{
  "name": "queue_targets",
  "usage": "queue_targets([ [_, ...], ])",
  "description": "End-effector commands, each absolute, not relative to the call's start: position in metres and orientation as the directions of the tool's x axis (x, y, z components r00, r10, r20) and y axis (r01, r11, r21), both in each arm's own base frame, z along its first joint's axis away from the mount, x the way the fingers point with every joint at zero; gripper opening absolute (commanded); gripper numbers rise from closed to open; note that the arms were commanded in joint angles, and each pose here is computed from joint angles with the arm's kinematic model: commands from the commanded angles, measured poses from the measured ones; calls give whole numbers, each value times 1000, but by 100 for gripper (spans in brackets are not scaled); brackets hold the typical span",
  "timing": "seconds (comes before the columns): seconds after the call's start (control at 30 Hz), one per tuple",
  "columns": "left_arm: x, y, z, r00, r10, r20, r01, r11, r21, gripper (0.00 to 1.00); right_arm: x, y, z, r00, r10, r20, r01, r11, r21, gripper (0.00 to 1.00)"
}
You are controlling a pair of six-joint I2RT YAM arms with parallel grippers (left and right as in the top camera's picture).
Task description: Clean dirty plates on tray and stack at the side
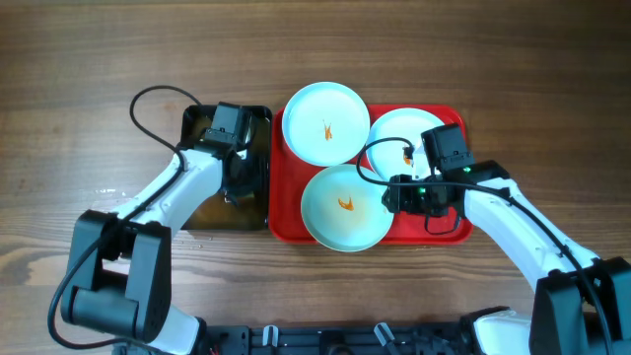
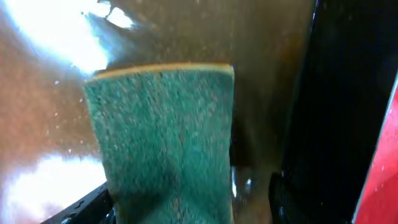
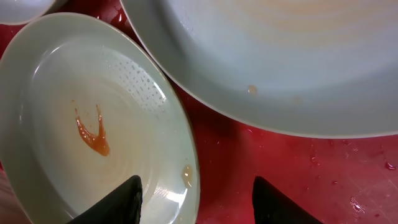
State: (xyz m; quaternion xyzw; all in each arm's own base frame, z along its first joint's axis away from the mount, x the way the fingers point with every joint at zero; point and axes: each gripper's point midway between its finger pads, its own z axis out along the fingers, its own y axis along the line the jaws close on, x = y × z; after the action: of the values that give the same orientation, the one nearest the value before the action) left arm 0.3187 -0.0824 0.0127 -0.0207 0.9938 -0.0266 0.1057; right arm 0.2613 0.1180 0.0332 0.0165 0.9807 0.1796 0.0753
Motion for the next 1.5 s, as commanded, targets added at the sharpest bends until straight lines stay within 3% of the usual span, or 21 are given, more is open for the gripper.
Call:
queue_targets([
  [0.0,319,-90,18,-976,-33,-213,-13,995,-96,68,266,123,37,-987,56,-149,-3,929,369,57],
  [0.13,329,-92,10,-971,-34,-235,-11,995,-102,61,266,123,37,-987,56,-149,-3,929,369,57],
  [0.2,328,-92,0,-976,-34,-216,-13,995,-97,47,266,123,37,-987,56,-149,-3,929,369,57],
  [0.27,327,-92,-8,-980,-33,-198,-15,996,-92,25,266,123,37,-987,56,-149,-3,929,369,57],
  [0.3,327,-92,-11,-981,-32,-194,-15,996,-90,9,266,123,37,-987,56,-149,-3,929,369,57],
  [0.33,327,-92,-11,-981,-32,-194,-15,996,-90,4,266,123,37,-987,56,-149,-3,929,369,57],
  [0.5,331,-93,-2,-975,-34,-218,-13,995,-98,4,266,123,36,-987,54,-149,-5,930,368,57],
  [0.7,336,-102,40,-950,-16,-313,37,986,-163,4,266,123,36,-987,53,-150,-5,931,365,56],
  [0.77,334,-102,57,-940,-19,-342,42,985,-170,4,265,122,35,-988,53,-144,-3,931,364,53],
  [0.93,328,-106,81,-928,-54,-368,31,975,-220,4,255,120,24,-991,56,-124,7,933,361,36],
  [1.23,332,-109,84,-920,-54,-388,40,972,-232,4,249,123,16,-992,51,-119,1,923,384,27],
  [1.47,326,-172,100,-924,-35,-380,148,885,-441,4,243,125,12,-993,73,-95,28,915,404,18],
])
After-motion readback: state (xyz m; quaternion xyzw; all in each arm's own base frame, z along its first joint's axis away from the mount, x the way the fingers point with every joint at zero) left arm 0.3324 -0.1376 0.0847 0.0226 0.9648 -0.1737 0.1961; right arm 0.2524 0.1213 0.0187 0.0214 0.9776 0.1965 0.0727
